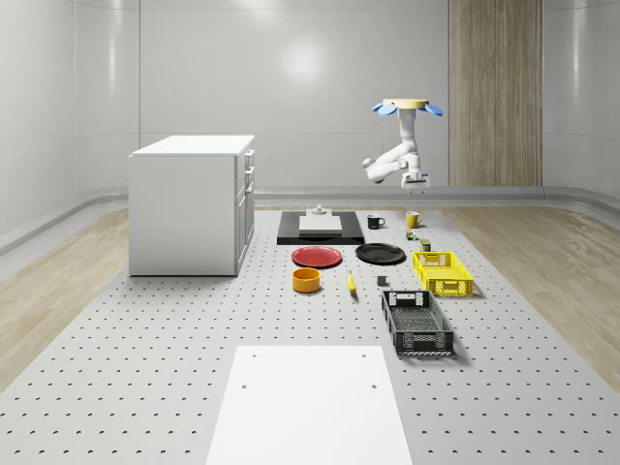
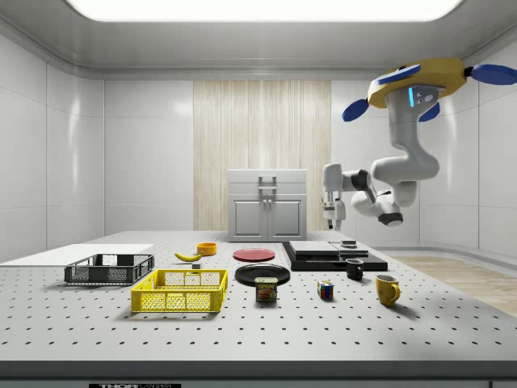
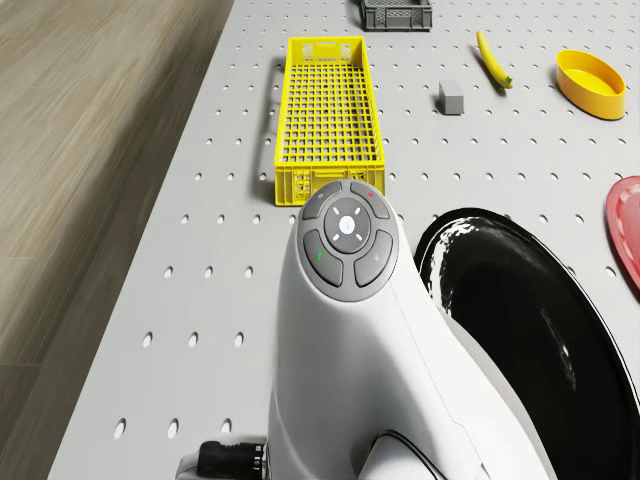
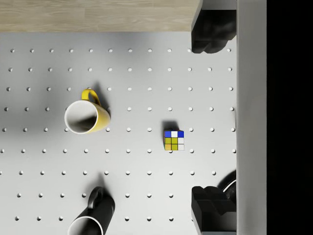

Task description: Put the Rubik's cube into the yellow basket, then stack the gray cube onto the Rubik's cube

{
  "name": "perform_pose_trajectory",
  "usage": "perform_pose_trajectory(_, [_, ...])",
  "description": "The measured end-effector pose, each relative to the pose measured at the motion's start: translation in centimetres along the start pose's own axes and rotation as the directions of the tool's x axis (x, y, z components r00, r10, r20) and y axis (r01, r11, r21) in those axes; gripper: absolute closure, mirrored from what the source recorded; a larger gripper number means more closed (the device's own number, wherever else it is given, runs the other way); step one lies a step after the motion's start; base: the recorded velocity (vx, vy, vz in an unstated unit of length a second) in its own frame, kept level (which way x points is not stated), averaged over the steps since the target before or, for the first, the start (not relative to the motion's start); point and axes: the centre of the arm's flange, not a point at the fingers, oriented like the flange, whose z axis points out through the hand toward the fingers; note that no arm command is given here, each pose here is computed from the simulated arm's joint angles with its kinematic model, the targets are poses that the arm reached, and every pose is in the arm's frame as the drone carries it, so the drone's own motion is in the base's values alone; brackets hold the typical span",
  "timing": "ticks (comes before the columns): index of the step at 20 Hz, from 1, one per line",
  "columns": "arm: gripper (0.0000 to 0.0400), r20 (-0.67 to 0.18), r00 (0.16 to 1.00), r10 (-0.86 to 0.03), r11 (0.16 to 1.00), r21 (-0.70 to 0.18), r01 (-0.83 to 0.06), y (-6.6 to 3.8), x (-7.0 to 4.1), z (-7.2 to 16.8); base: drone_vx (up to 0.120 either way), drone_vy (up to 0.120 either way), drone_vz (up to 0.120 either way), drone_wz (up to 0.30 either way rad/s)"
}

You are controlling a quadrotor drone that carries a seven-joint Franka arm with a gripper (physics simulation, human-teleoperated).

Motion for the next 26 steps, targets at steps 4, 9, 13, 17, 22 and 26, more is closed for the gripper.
perform_pose_trajectory(4, [0.0000, -0.021, 1.000, -0.001, 1.000, -0.019, 0.000, -0.20, -0.20, -0.01, 0.080, -0.090, -0.120, 0.000])
perform_pose_trajectory(9, [0.0000, -0.032, 0.999, -0.001, 1.000, -0.030, 0.000, -0.31, -0.31, -0.01, 0.000, -0.024, -0.120, 0.000])
perform_pose_trajectory(13, [0.0000, -0.037, 0.999, -0.002, 0.999, -0.034, 0.000, -0.34, -0.35, -0.01, 0.000, -0.030, -0.120, 0.000])
perform_pose_trajectory(17, [0.0000, -0.039, 0.999, -0.002, 0.999, -0.036, 0.000, -0.36, -0.37, -0.01, 0.000, 0.000, -0.120, 0.000])
perform_pose_trajectory(22, [0.0000, -0.040, 0.999, -0.002, 0.999, -0.037, 0.000, -0.37, -0.38, -0.01, 0.000, -0.040, -0.120, 0.000])
perform_pose_trajectory(26, [0.0000, -0.040, 0.999, -0.002, 0.999, -0.037, 0.000, -0.37, -0.38, -0.01, 0.000, 0.000, -0.120, 0.000])
